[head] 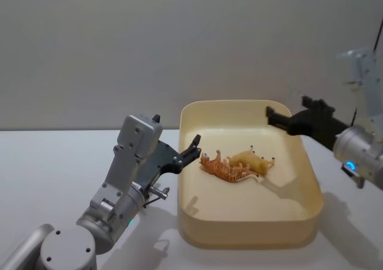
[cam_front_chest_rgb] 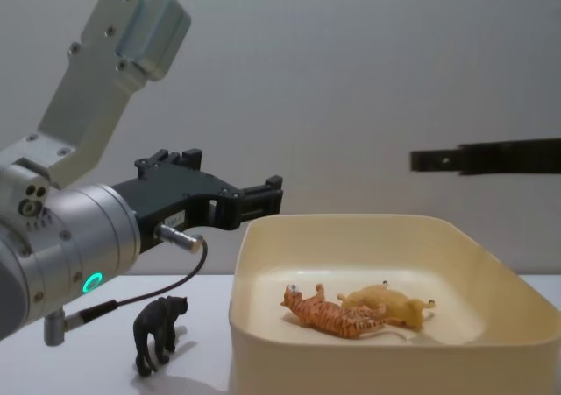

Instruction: Pick up the toy alternately with two hands and place it into the central storage box.

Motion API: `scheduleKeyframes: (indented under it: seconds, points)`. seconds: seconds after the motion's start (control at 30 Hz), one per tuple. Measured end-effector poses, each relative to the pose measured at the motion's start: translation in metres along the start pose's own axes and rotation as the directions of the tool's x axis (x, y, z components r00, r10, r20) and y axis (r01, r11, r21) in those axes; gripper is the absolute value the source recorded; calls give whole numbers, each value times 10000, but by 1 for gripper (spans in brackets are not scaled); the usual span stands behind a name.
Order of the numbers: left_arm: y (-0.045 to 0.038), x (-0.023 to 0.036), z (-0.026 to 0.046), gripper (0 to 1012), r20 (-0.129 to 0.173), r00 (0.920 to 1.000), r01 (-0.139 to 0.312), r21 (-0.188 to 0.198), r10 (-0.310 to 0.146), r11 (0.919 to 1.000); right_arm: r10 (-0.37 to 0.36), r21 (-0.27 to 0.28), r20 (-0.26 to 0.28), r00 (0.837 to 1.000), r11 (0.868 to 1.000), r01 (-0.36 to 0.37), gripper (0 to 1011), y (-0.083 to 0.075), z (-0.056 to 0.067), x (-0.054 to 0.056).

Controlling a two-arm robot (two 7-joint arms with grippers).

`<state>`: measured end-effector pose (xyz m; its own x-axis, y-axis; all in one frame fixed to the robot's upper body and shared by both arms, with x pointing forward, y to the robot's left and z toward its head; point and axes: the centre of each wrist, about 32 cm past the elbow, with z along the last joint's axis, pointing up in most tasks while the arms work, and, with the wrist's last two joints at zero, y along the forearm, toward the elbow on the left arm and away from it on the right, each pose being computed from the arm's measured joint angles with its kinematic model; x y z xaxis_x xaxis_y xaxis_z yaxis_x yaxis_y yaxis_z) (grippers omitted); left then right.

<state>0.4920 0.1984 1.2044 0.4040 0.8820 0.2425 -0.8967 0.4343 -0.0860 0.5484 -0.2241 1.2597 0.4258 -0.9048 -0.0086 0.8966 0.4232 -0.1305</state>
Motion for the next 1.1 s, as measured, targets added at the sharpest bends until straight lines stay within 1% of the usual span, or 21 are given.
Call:
scheduleKeyframes:
  seconds: [0.1, 0.37, 0.43, 0.57, 0.6, 0.67, 0.73, 0.77, 0.8, 0.83, 0.87, 0.9, 0.97, 1.0, 1.07, 1.1]
  points:
    - [0, 0, 0, 1001, 0, 10000, 0, 1, 0, 10000, -212, 153, -61, 9998, 9997, 213, 1001, -66, 15, 60]
    - [1, -1, -2, 1001, -1, 10000, 1, 5, -1, 10000, -547, 403, -168, 9984, 9977, 553, 1001, -170, 41, 148]
    - [11, -3, -6, 1001, 0, 10000, 9, 23, -9, 10000, -597, 436, -181, 9981, 9972, 605, 1001, -186, 44, 162]
    - [65, -3, -1, 1001, 24, 10000, -39, 77, 38, 10000, -694, 515, -207, 9974, 9962, 704, 1001, -220, 54, 188]
    - [65, -3, -1, 1001, 24, 10000, -39, 77, 38, 10000, -711, 525, -212, 9972, 9960, 721, 1001, -224, 55, 192]
    - [127, -7, -1, 1001, -10, 9999, -127, 186, 127, 9997, -748, 547, -223, 9969, 9956, 759, 1001, -237, 57, 202]
    - [160, -4, 0, 1001, -20, 9998, -193, 234, 193, 9995, -764, 562, -231, 9968, 9954, 776, 1001, -243, 60, 207]
    - [204, -2, -2, 1001, -59, 9996, -282, 312, 284, 9991, -781, 574, -236, 9967, 9952, 794, 1001, -250, 60, 212]
    - [204, -2, -2, 1001, -59, 9996, -282, 312, 284, 9991, -790, 580, -239, 9966, 9951, 803, 1001, -252, 61, 214]
    - [245, 1, -5, 1001, -95, 9993, -355, 385, 359, 9986, -803, 596, -247, 9965, 9949, 817, 1001, -257, 63, 217]
    - [265, 5, -6, 1001, -127, 9990, -413, 424, 418, 9982, -803, 596, -247, 9965, 9949, 817, 1001, -257, 63, 217]
    - [311, 13, -12, 1001, -166, 9986, -484, 501, 493, 9976, -820, 606, -247, 9963, 9947, 834, 1001, -262, 65, 221]
    - [350, 21, -18, 1001, -221, 9982, -543, 568, 556, 9969, -838, 619, -252, 9962, 9944, 852, 1001, -268, 66, 225]
    - [389, 34, -23, 1001, -296, 9977, -595, 629, 615, 9962, -843, 620, -255, 9961, 9944, 858, 1001, -269, 66, 226]
    - [422, 46, -33, 1001, -366, 9972, -618, 690, 645, 9957, -856, 628, -259, 9960, 9942, 870, 1001, -273, 67, 229]
    - [451, 59, -42, 1001, -441, 9969, -624, 750, 658, 9952, -865, 633, -261, 9959, 9941, 880, 1001, -275, 68, 232]
